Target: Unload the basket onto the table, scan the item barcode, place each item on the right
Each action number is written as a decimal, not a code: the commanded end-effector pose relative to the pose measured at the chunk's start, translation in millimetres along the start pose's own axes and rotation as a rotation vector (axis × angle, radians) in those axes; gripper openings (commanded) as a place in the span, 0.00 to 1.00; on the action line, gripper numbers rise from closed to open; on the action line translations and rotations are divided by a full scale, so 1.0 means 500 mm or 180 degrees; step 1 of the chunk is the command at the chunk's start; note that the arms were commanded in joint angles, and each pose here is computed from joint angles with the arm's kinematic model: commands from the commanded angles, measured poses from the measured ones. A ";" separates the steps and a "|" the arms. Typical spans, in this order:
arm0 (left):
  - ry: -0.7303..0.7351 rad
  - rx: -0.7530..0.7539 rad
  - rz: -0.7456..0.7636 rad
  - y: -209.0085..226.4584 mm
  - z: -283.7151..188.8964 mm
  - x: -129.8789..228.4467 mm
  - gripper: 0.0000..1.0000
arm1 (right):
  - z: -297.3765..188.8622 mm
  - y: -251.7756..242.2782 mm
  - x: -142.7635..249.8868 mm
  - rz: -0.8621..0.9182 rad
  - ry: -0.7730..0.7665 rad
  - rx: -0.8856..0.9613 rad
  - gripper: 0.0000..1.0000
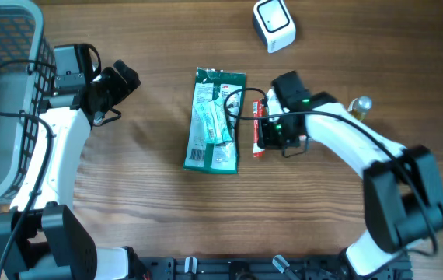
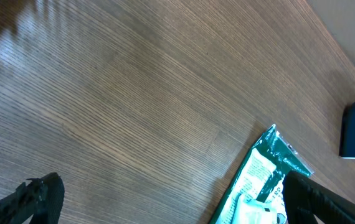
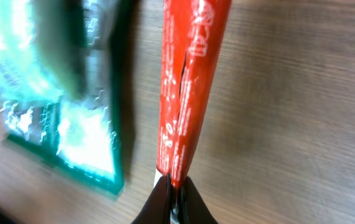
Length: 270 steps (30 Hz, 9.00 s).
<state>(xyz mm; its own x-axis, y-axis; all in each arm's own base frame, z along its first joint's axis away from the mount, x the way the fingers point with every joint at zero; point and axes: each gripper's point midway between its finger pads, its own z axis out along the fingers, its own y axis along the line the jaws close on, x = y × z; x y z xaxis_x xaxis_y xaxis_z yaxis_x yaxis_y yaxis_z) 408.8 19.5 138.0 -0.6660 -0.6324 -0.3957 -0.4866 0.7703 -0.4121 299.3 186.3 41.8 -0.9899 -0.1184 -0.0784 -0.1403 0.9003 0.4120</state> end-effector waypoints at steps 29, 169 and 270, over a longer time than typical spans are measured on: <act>-0.0023 -0.0008 -0.0031 0.000 0.000 -0.005 1.00 | -0.248 0.219 0.153 -0.2999 -0.0511 -0.1830 0.04; -0.0023 -0.0008 -0.0031 0.000 0.000 -0.005 1.00 | -0.017 -0.197 -0.110 0.0668 -0.0799 0.1704 0.33; 0.1225 -0.0433 0.1200 -0.083 0.082 0.358 0.04 | 0.145 0.128 -0.209 -0.0263 -0.0712 -0.0819 0.08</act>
<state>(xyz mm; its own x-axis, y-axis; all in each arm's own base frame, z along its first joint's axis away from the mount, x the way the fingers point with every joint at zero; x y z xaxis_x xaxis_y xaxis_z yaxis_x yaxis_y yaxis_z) 321.6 -143.8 20.6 -0.9719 -0.2289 -0.0554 -0.2158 0.9598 -0.1795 386.3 295.2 22.1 -0.9509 -0.0827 -0.2982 -0.2659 0.7111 0.6509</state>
